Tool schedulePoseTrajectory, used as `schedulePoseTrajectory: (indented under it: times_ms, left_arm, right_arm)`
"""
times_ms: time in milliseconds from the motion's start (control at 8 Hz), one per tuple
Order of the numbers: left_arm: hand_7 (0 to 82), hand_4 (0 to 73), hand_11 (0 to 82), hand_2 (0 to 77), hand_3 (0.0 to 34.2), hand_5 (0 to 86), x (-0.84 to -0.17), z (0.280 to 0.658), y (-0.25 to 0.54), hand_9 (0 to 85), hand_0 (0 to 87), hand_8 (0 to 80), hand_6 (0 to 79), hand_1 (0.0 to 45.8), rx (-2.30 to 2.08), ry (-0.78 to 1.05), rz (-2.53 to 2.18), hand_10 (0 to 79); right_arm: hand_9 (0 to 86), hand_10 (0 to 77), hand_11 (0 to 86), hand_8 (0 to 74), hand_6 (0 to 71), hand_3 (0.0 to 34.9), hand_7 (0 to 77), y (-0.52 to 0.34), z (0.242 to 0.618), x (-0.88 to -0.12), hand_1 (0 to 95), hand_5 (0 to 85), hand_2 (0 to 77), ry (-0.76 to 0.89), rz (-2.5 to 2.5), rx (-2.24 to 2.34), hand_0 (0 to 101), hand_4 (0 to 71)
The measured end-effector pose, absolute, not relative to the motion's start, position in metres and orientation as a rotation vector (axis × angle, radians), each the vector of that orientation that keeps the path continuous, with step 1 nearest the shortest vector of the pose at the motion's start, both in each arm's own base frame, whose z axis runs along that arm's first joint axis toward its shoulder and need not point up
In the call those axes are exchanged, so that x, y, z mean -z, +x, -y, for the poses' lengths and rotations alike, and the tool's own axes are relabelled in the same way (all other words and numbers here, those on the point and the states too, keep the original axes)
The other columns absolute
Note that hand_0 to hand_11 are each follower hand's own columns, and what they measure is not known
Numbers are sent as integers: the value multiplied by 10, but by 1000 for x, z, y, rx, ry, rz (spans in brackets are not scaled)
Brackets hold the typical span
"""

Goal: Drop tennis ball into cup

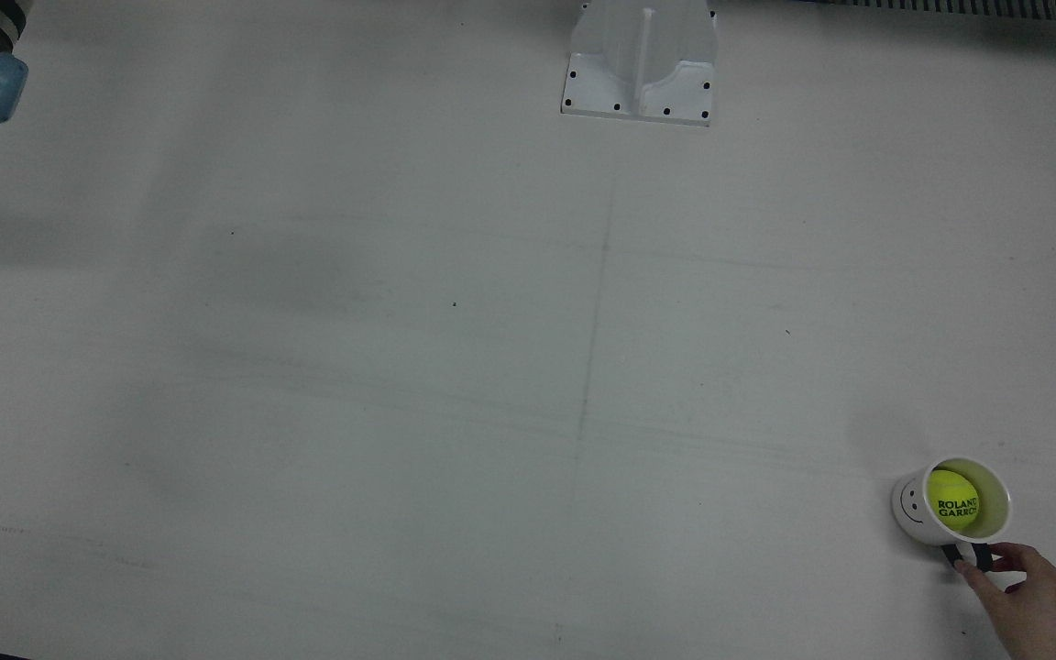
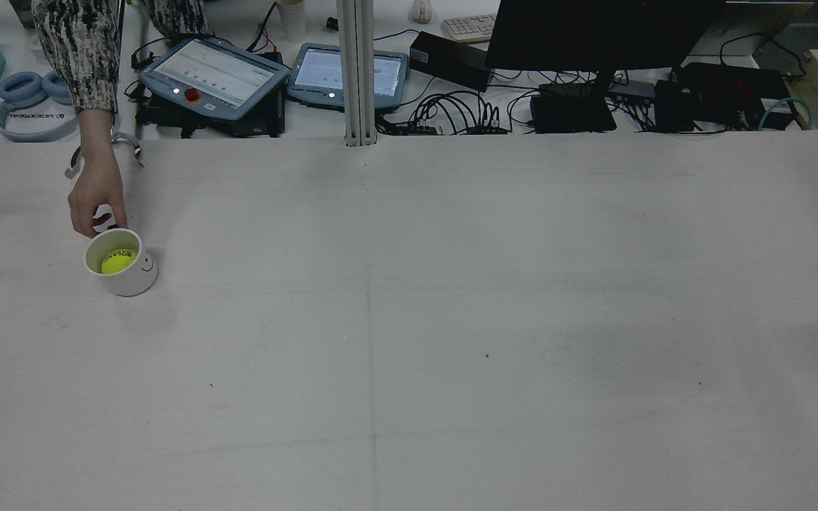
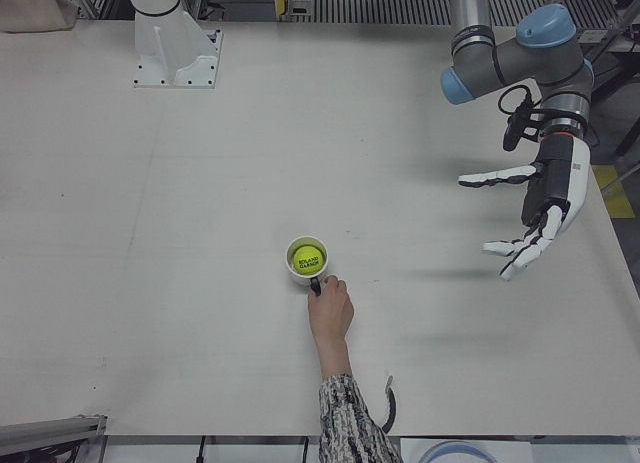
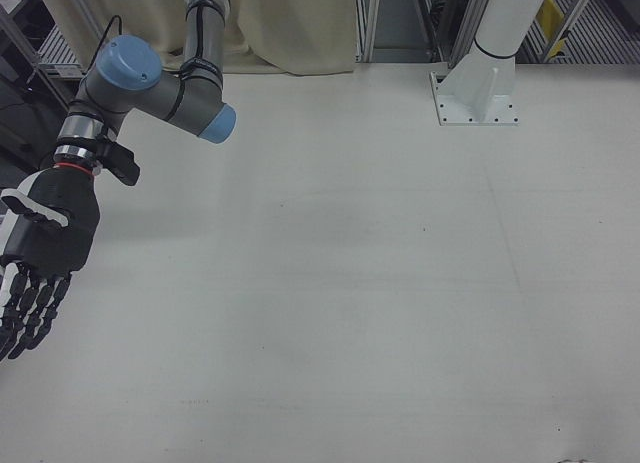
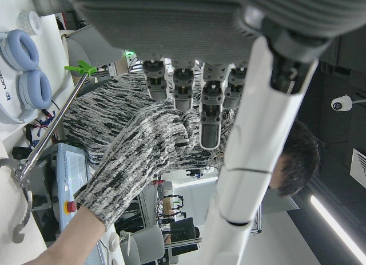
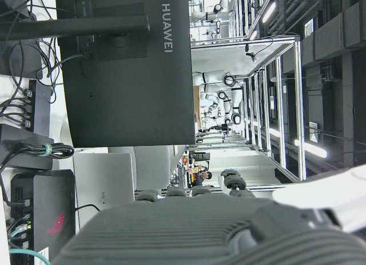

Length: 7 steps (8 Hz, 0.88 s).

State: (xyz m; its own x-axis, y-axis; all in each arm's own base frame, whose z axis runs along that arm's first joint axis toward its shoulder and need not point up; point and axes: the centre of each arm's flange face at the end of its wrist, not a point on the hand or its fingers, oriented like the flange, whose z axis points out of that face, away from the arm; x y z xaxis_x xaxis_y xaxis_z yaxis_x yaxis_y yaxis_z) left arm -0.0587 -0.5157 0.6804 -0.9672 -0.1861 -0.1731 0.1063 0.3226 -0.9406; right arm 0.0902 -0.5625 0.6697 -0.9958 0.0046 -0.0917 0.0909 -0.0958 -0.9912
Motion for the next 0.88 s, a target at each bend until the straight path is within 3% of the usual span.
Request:
schedulePoseTrajectory:
  times_ms: [125,250,375,500,625,750,875]
  left_arm:
    - [262,114,158,16,0,175,-679,517,-59,175,799,147,355,349,1691,-73,-2342,76]
    - [267,114,158,16,0,175,-676,518,-58,175,799,125,305,360,1686,-73,-2347,76]
    - [273,114,158,16,0,175,-673,518,-58,175,799,136,316,355,1684,-73,-2348,76]
    - [256,114,158,11,0,175,-672,517,-58,175,799,153,415,355,1684,-74,-2349,82]
    - [262,114,158,16,0,175,-672,517,-58,175,799,142,284,355,1685,-74,-2347,82]
    - [273,114,158,16,0,169,-671,518,-58,175,799,142,295,355,1684,-75,-2347,82]
    - [251,114,158,16,0,180,-669,519,-58,175,799,147,409,355,1683,-75,-2348,76]
  right_arm:
    - [0,0,5,0,0,0,0,91,563,-669,5,0,5,108,-2073,2278,0,0]
    - [0,0,5,0,0,0,0,92,562,-668,5,0,5,107,-2074,2276,0,0]
    - [0,0,5,0,0,0,0,93,562,-668,5,0,5,105,-2074,2274,0,0]
    - [0,0,5,0,0,0,0,93,562,-668,5,0,5,105,-2073,2274,0,0]
    - [0,0,5,0,0,0,0,93,562,-668,5,0,5,105,-2073,2274,0,0]
    - [0,0,5,0,0,0,5,93,562,-668,5,0,5,105,-2073,2275,0,0]
    - [0,0,5,0,0,0,0,93,562,-668,5,0,5,104,-2073,2274,0,0]
